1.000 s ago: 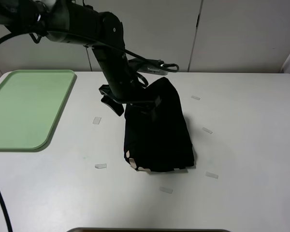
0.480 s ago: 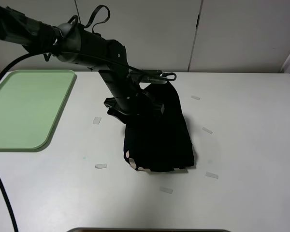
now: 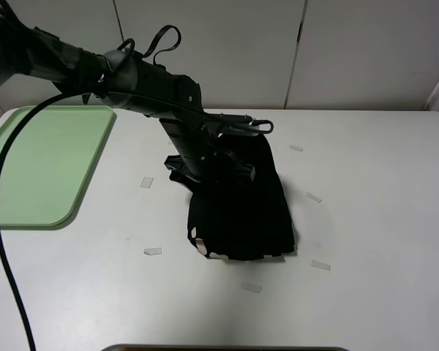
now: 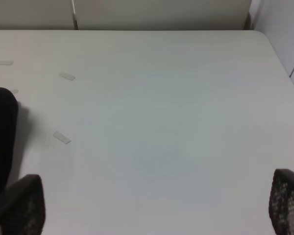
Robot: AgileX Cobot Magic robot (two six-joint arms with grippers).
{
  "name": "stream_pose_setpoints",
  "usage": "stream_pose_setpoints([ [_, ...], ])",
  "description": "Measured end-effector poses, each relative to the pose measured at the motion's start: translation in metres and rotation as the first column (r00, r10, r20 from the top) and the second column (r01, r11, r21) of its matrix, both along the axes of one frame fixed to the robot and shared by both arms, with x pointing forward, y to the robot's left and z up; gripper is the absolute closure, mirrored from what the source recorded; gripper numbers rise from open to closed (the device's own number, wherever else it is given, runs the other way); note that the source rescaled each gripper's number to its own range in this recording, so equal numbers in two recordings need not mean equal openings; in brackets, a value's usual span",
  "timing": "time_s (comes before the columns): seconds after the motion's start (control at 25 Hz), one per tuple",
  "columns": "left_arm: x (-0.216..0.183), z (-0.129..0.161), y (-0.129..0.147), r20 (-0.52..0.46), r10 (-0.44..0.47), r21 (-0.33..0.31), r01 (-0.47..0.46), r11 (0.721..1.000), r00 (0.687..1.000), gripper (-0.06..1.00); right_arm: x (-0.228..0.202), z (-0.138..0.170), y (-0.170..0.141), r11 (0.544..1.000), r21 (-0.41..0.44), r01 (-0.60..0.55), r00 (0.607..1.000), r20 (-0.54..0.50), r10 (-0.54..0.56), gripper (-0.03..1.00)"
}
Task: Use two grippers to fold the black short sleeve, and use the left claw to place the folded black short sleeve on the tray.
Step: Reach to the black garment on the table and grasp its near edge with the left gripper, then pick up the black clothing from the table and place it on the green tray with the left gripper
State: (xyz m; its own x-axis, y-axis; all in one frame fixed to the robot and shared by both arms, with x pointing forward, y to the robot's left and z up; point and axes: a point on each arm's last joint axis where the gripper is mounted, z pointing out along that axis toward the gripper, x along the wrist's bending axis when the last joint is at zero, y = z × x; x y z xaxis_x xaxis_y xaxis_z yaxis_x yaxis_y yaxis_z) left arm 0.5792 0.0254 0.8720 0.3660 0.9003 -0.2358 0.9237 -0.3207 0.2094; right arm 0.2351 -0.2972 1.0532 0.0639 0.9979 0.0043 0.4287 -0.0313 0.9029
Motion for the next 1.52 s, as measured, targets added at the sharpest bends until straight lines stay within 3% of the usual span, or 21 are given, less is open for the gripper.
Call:
stream_pose_setpoints([
  [0.16, 0.000, -0.002, -0.002, 0.004, -0.008, 0.005, 0.008, 1.000, 1.000, 0.02, 0.000, 0.000, 0.000, 1.000, 0.000, 0.000, 1.000, 0.000, 0.000, -0.03],
  [0.48, 0.000, -0.005, -0.002, 0.000, -0.010, 0.007, 0.010, 1.000, 1.000, 0.57, 0.000, 0.000, 0.000, 1.000, 0.000, 0.000, 1.000, 0.000, 0.000, -0.03],
  [0.52, 0.000, -0.005, -0.002, 0.000, -0.012, 0.005, 0.012, 1.000, 1.000, 0.60, 0.000, 0.000, 0.000, 1.000, 0.000, 0.000, 1.000, 0.000, 0.000, -0.03],
  [0.92, 0.004, 0.005, 0.016, -0.039, -0.027, 0.047, 0.029, 0.998, 0.999, 0.63, 0.000, 0.000, 0.000, 1.000, 0.000, 0.000, 1.000, 0.000, 0.000, -0.03],
  [1.04, 0.011, 0.019, 0.039, -0.059, -0.048, 0.092, 0.053, 0.994, 0.997, 0.71, 0.000, 0.000, 0.000, 1.000, 0.000, 0.000, 1.000, 0.000, 0.000, -0.03],
  [1.52, 0.043, 0.066, 0.147, -0.040, -0.055, 0.243, 0.063, 0.968, 0.998, 0.72, 0.000, 0.000, 0.000, 1.000, 0.000, 0.000, 1.000, 0.000, 0.000, -0.03],
])
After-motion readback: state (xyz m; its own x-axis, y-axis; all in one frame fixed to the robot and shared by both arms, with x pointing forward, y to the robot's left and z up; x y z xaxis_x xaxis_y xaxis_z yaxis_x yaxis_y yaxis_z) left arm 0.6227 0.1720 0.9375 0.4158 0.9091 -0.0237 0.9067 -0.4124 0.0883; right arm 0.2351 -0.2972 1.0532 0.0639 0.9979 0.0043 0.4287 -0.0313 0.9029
